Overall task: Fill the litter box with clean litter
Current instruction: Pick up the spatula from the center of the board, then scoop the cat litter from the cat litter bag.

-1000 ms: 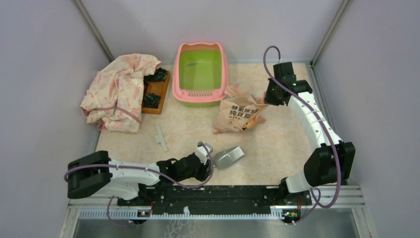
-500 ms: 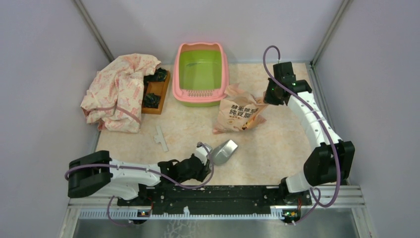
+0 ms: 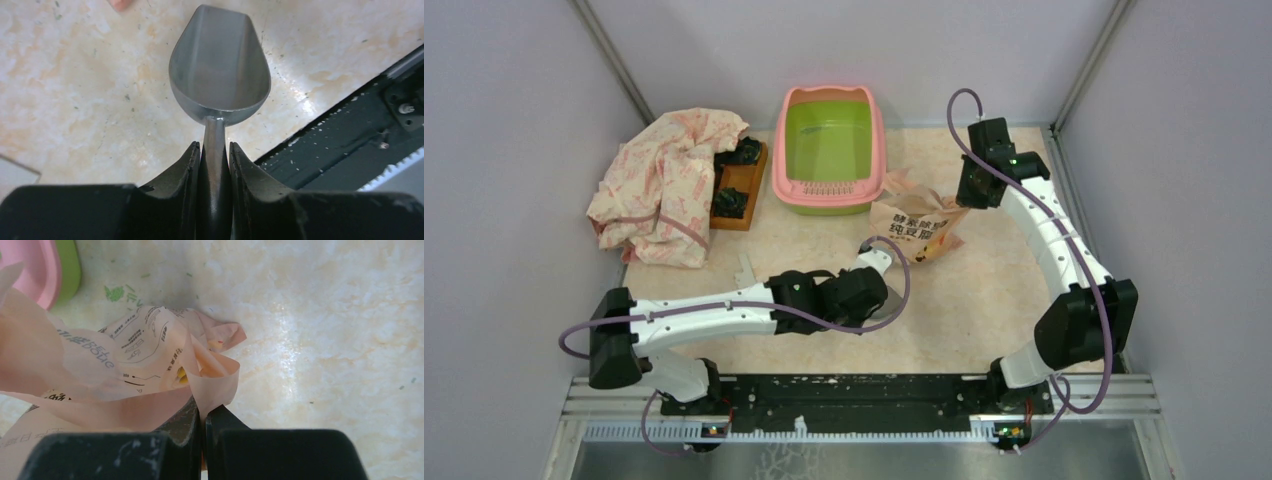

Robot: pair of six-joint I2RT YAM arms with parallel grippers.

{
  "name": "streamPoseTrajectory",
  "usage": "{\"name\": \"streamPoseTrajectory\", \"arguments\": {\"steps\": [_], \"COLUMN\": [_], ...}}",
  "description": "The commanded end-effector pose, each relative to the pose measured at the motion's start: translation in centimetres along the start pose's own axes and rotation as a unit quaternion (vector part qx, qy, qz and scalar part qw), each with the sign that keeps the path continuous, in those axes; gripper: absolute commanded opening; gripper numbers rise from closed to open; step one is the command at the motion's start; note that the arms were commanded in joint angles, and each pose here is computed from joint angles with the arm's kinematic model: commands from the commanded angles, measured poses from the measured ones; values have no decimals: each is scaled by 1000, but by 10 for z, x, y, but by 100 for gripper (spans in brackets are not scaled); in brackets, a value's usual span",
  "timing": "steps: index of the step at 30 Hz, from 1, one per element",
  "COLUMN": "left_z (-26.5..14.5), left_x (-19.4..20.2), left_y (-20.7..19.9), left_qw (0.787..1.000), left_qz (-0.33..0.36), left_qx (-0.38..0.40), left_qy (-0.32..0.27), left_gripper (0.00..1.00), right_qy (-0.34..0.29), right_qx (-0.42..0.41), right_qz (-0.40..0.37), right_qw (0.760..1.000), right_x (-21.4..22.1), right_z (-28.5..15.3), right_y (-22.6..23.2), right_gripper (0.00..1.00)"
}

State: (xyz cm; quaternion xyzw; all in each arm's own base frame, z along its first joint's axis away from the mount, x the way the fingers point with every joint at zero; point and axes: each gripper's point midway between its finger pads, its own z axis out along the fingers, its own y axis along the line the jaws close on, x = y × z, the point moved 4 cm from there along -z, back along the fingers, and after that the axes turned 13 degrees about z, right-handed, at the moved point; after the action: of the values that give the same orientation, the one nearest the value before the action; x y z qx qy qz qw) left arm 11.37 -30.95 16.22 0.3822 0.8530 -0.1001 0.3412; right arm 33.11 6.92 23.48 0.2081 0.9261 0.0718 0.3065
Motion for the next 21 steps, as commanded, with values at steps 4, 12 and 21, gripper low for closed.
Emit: {"name": "streamPoseTrajectory", "arguments": {"steps": [4,12,21], "left_z": [-83,-123,-112], "left_x": [-57,-130,-175], "left_y": [28,37,31], "left_qw": [999,994,988], "left_qz": [5,42,96], "left_qx": [-52,-66,-90], "left_qy": [10,-80,-81], "left_gripper": [18,18,18], "right_qy": [-95,-125,-107], "right_qx": [99,51,12], "right_qz": [-57,-22,-17], "right_qw": [989,991,994], "right_x": [-25,-17,-1], "right_z": [-32,-54,-59], "right_y": [-9,-2,1], "right_gripper": [0,0,0]}}
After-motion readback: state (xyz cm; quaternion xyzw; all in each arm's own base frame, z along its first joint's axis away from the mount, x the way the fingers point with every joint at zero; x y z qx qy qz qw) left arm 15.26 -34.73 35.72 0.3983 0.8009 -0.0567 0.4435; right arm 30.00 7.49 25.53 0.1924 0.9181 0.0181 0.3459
